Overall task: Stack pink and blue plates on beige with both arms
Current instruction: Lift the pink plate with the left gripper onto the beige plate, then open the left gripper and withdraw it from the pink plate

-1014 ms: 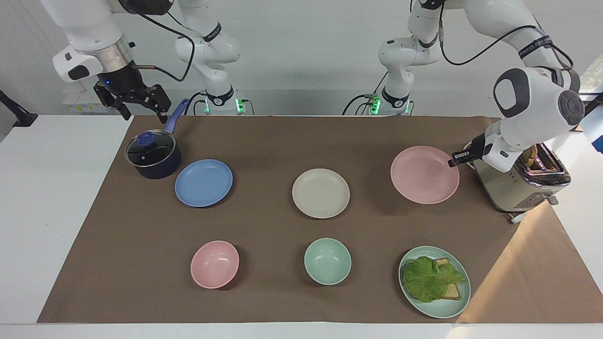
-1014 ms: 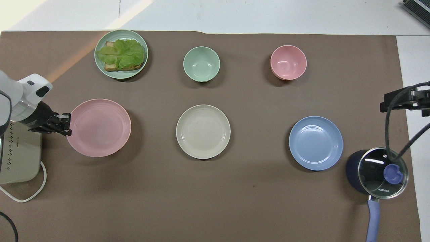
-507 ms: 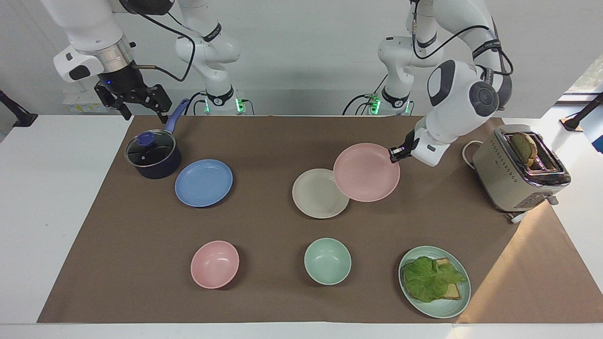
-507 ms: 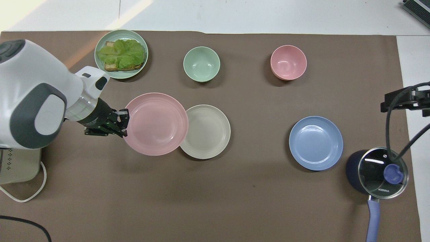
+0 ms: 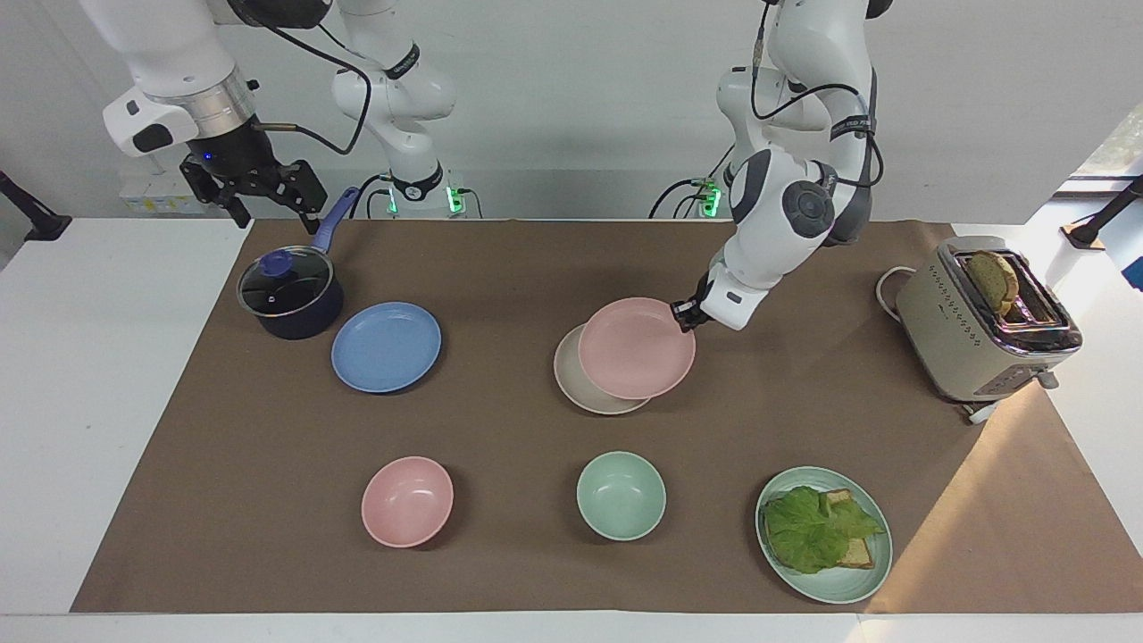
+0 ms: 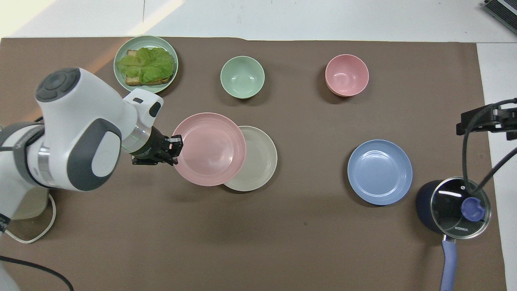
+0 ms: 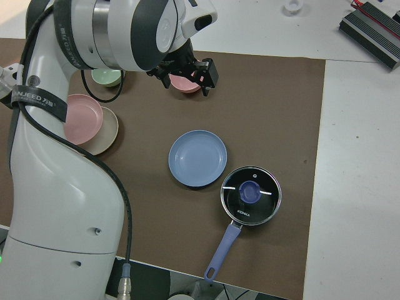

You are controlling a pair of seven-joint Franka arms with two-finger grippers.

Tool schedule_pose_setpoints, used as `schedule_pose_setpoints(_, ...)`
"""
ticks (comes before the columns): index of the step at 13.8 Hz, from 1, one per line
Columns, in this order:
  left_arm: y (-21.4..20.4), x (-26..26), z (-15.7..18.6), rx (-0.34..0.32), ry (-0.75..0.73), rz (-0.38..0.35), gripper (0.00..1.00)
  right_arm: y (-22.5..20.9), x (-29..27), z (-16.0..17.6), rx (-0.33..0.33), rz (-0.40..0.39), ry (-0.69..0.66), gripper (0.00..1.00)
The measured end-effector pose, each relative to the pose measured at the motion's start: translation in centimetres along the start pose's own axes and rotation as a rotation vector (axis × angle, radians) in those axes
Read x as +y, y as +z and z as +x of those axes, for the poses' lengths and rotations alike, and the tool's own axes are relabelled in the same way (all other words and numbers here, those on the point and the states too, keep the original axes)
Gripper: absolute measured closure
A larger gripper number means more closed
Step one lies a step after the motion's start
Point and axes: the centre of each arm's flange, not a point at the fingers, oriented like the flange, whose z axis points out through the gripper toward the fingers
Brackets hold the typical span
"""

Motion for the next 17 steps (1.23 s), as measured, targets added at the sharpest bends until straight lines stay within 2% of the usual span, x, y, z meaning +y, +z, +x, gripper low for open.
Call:
schedule_pose_setpoints(3,2.4,1.6,-0.3,0.022,0.010,-0.004,0.95,0.0,0.0,0.0,0.000,0.000,0.000,0.00)
schedule_pose_setpoints(6,2.6,1.4,-0.1,0.029,0.006,-0.006,0.95,0.0,0.0,0.0,0.000,0.000,0.000,0.00)
schedule_pose_setpoints(7,2.6,1.3,0.0,0.031,0.004,-0.007,0.89,0.0,0.0,0.0,0.000,0.000,0.000,0.00)
schedule_pose_setpoints(14,2.1,0.3,1.0,0.042,-0.008,-0.010,0.07,0.0,0.0,0.0,0.000,0.000,0.000,0.00)
schedule_pose_setpoints(15,1.7,-0.8,1.8,0.048,-0.008,-0.008,0.00,0.0,0.0,0.0,0.000,0.000,0.000,0.00)
schedule_pose_setpoints(17,0.3,-3.9,4.1,0.074,0.009,0.025,0.00,0.0,0.0,0.0,0.000,0.000,0.000,0.00)
